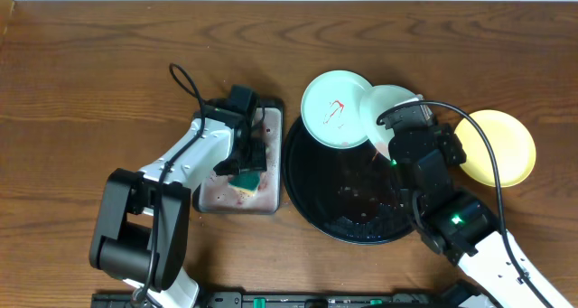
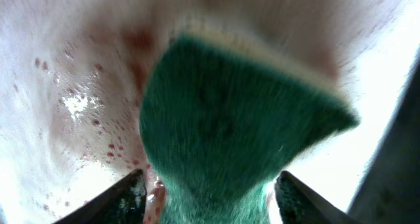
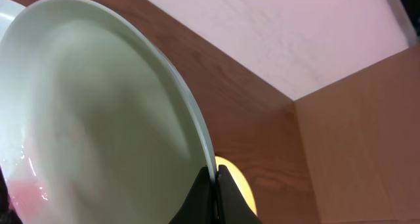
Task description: Clean dirty plates on tray and stack at the side
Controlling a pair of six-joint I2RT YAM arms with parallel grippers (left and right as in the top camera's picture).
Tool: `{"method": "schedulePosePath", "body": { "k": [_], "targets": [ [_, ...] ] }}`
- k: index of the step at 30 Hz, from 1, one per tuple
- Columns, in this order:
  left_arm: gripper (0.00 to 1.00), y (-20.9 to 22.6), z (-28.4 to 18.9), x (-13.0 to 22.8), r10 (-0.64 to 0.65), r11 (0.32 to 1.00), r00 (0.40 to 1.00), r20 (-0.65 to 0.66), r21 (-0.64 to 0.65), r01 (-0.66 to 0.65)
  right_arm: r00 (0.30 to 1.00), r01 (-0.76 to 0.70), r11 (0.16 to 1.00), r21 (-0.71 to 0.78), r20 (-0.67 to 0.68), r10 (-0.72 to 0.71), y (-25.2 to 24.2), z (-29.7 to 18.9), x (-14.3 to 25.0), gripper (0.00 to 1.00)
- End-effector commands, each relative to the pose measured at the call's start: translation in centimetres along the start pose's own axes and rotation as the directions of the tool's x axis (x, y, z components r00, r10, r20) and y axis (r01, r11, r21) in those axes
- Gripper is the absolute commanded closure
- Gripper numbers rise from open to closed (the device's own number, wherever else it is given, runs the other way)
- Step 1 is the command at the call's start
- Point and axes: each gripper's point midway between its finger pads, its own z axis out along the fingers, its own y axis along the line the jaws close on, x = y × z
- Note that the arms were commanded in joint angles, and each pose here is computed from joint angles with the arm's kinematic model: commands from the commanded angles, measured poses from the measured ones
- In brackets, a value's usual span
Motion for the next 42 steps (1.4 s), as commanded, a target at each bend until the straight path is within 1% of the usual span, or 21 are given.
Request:
{"method": "schedulePosePath", "body": {
  "k": [1, 6, 12, 13, 16, 19, 22, 23, 27, 31, 32, 33, 35, 36, 38, 42],
  "targets": [
    [0.34, -0.2, -2.0, -2.6, 0.018, 1.0, 0.994, 0.111, -0.005, -0.017, 0.999, 0.027, 0.999, 0.043, 0.022, -0.028, -1.2, -0.6, -1.0, 0.99],
    [0.34, -0.5, -1.5, -3.5, 0.018, 1.0, 0.989, 0.147, 0.005, -0.019, 0.999, 0.038, 0.998, 0.044, 0.023, -0.039, -1.2, -0.6, -1.1, 0.99],
    [0.34, -0.4, -0.3, -3.5, 0.018, 1.0, 0.992, 0.126, -0.003, -0.018, 0.999, 0.034, 0.998, 0.043, 0.023, -0.035, -1.2, -0.6, -1.1, 0.99],
    [0.38, -0.3, 0.0, -3.4, 0.018, 1.0, 0.993, 0.12, -0.005, -0.017, 0.999, 0.034, 0.999, 0.043, 0.023, -0.035, -1.2, -0.6, -1.1, 0.99],
    [0.58, -0.3, 0.3, -3.4, 0.017, 1.0, 0.993, 0.113, -0.007, -0.017, 0.999, 0.034, 0.999, 0.043, 0.023, -0.035, -1.2, -0.6, -1.1, 0.99],
    [0.71, -0.3, 0.3, -3.2, 0.018, 1.0, 0.994, 0.108, -0.009, -0.017, 0.999, 0.034, 0.998, 0.043, 0.023, -0.035, -1.2, -0.6, -1.1, 0.99],
    [0.92, -0.2, 0.3, -3.0, 0.018, 1.0, 0.995, 0.098, -0.013, -0.017, 0.999, 0.034, 0.998, 0.043, 0.023, -0.035, -1.2, -0.6, -1.1, 0.99],
    [0.93, -0.2, 0.3, -3.0, 0.018, 1.0, 0.995, 0.098, -0.013, -0.017, 0.999, 0.034, 0.998, 0.043, 0.023, -0.035, -1.2, -0.6, -1.1, 0.99],
    [0.93, -0.1, 0.1, -3.4, 0.016, 1.0, 0.993, 0.115, -0.014, -0.014, 0.999, 0.035, 0.998, 0.043, 0.023, -0.036, -1.2, -0.6, -1.0, 0.99],
    [0.92, 0.6, -1.4, -4.9, 0.003, 0.999, 0.984, 0.179, -0.039, 0.004, 0.999, 0.034, 0.998, 0.043, 0.023, -0.035, -1.2, -0.6, -1.1, 0.99],
    [0.9, 0.6, -1.9, -5.3, -0.001, 0.999, 0.98, 0.197, -0.034, 0.008, 0.999, 0.034, 0.998, 0.043, 0.023, -0.035, -1.2, -0.6, -1.1, 0.99],
    [0.79, 0.6, -2.3, -5.6, -0.007, 1.0, 0.977, 0.214, -0.027, 0.013, 0.999, 0.034, 0.998, 0.043, 0.023, -0.035, -1.2, -0.6, -1.1, 0.99],
    [0.51, 0.8, -3.0, -6.0, -0.015, 1.0, 0.972, 0.235, -0.02, 0.021, 0.999, 0.034, 0.998, 0.043, 0.023, -0.035, -1.2, -0.6, -1.1, 0.99],
    [0.43, 0.9, -3.1, -5.9, -0.016, 1.0, 0.972, 0.235, -0.02, 0.022, 0.999, 0.034, 0.998, 0.043, 0.023, -0.035, -1.2, -0.6, -1.1, 0.99],
    [0.4, 1.0, -2.9, -5.4, -0.017, 0.999, 0.977, 0.213, -0.026, 0.023, 0.999, 0.034, 0.998, 0.043, 0.023, -0.035, -1.2, -0.6, -1.1, 0.99],
    [0.41, 0.7, -2.4, -3.5, -0.013, 1.0, 0.99, 0.138, -0.01, 0.014, 0.999, 0.034, 0.998, 0.043, 0.023, -0.035, -1.2, -0.6, -1.1, 0.99]
  ]
}}
